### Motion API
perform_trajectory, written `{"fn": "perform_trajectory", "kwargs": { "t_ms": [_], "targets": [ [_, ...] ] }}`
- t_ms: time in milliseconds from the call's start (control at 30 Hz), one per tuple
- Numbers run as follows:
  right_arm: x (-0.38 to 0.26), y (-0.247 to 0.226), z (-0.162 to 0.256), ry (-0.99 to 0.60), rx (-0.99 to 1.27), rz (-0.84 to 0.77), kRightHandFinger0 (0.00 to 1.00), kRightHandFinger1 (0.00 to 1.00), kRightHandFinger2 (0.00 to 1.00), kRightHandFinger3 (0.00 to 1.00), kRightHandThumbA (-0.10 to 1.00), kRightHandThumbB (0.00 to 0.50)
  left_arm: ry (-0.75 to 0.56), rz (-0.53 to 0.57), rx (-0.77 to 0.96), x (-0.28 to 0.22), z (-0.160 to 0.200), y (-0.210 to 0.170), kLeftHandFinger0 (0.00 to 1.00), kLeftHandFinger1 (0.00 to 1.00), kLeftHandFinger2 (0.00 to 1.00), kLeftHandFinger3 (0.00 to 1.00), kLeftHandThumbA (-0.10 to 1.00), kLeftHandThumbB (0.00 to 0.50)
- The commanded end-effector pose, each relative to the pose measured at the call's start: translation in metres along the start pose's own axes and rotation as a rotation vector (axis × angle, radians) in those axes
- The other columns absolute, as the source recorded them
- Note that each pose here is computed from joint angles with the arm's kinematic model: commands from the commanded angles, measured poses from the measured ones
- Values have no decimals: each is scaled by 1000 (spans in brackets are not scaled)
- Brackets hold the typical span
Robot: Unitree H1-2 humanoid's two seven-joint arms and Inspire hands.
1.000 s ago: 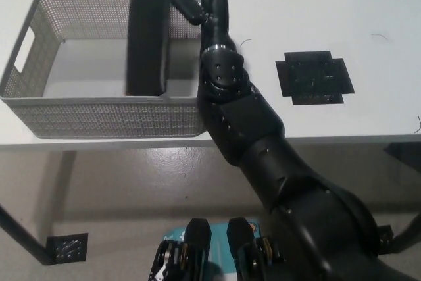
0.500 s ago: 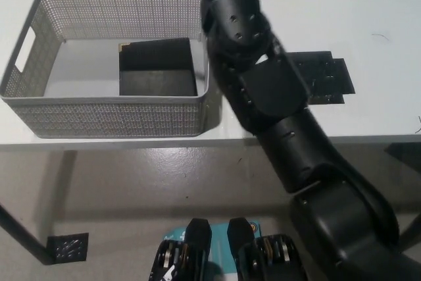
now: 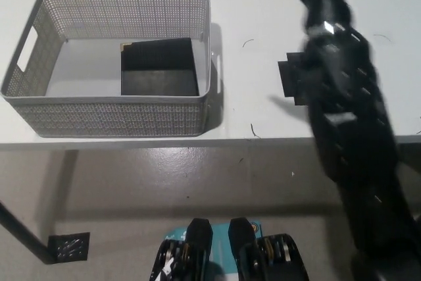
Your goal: A notebook is kept standing on the table on the right hand side and a container is kept on the left hand side and the robot uses its right hand to grab the notebook and places it in the container
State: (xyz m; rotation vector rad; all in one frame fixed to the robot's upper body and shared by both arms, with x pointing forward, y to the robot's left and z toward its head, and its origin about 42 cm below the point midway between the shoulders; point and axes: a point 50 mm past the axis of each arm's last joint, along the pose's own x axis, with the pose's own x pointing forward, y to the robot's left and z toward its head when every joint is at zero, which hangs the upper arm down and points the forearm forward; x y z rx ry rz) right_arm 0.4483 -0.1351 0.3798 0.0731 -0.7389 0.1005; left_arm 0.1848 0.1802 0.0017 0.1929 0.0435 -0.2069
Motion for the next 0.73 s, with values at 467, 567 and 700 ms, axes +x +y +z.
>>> {"fn": "perform_trajectory", "kwargs": {
  "t_ms": [467,567,700],
  "targets": [
    [-345,-99,5,352,-205,12,1000,1000,1000,1000,1000,377,-138,68,-4,50,35,27,1000,1000,1000,1000,1000,403],
    [-369,-98,-18,453,-158,-18,1000,1000,1000,1000,1000,381,-150,71,7,57,41,29,1000,1000,1000,1000,1000,399],
    [-379,-96,-35,517,-131,-37,1000,1000,1000,1000,1000,382,-152,77,25,65,46,34,1000,1000,1000,1000,1000,416]
  ]
}}
